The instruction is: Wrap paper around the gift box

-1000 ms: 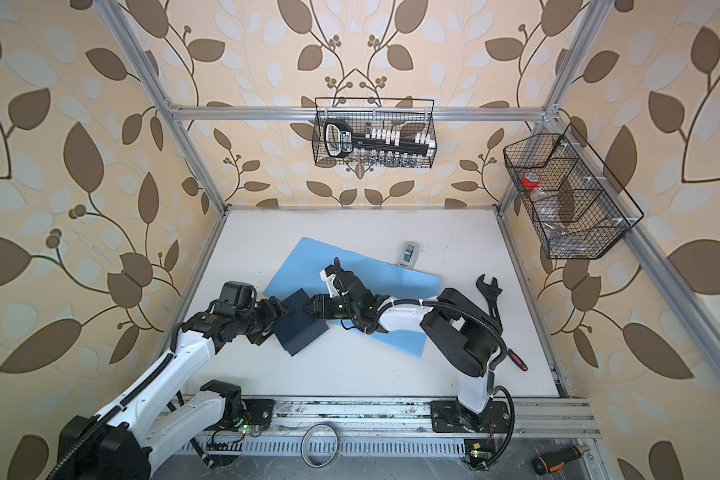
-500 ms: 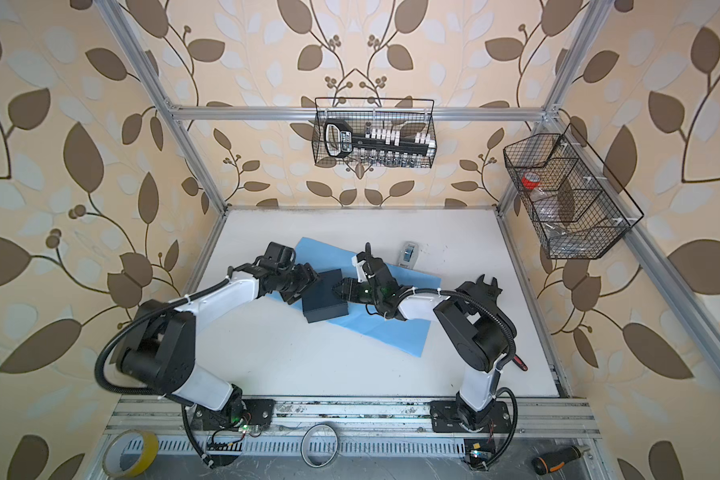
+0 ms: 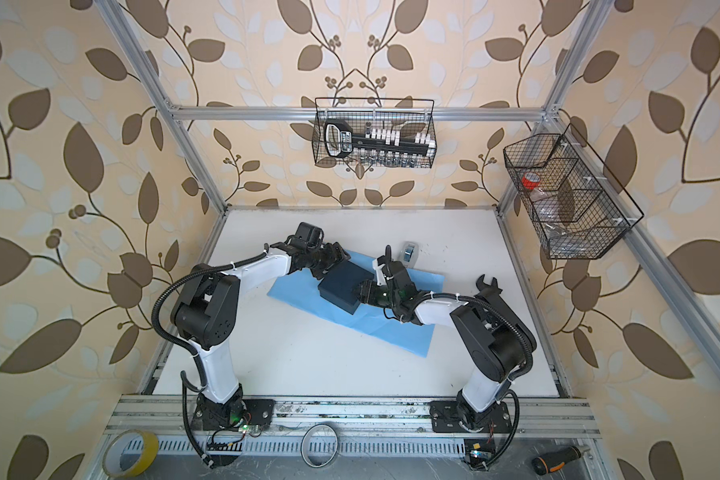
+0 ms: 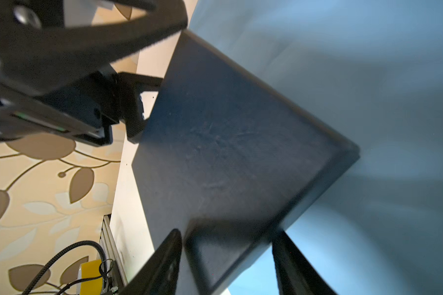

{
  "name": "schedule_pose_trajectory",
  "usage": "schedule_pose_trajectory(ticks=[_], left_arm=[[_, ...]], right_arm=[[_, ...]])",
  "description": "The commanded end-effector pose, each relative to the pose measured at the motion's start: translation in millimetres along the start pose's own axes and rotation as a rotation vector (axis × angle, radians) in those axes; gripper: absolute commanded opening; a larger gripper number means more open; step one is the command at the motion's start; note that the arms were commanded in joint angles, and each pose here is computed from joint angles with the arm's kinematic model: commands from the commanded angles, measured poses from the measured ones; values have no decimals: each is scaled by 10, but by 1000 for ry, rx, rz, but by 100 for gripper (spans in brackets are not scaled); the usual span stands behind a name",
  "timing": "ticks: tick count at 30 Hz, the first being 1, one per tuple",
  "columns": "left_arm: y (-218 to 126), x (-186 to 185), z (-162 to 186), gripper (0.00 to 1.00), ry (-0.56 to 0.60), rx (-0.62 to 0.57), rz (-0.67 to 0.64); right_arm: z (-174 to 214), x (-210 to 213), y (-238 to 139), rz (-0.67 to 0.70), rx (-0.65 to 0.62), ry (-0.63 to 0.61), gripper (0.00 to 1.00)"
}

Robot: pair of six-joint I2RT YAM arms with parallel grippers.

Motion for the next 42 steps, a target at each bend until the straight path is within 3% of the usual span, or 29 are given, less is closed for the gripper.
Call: schedule_pose_trajectory(ticks=[1,4,8,12,18,25,35,39,42], left_arm=[[-38,-143,59,87,63,36,20],[-170,-75,-74,94,65,-13,-12],[-462,198,-351,97,41,-141,-48],[-419,450,-614,89,-12,-150,-55],[-268,659,-644,81,0,-131,-148],[-241,1197,-373,76,-90,-131,-209],[-502,1980,405,70,-194,-71,-224],[-640,2096,624,70,-185,-19,-206],[-787,1935,606,73,-142,-43,-165]], right_arm=[[-86,-69,-126,22,-55,-28,63],[-102,-211,-295,59,-65,-28,69],[-27,-341,-529,151,-78,-47,75],[62,-506,-536,230,-77,-14,76],[111,-761,-529,317,-64,45,70],[252,-860,-554,322,-26,79,67],[384,-877,-686,279,12,100,67],[422,-843,-821,304,-7,81,66],[394,-851,-858,337,-27,59,65]])
Point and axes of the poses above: each gripper's point midway between its finger pads, its own y axis out along the fingers, its own x axis along the line the jaws close on, z = x × y, the point moved 8 cm from there along -y, back along the fingers, and after that the axes turned 13 degrees about -y, right-handed, at the moved point
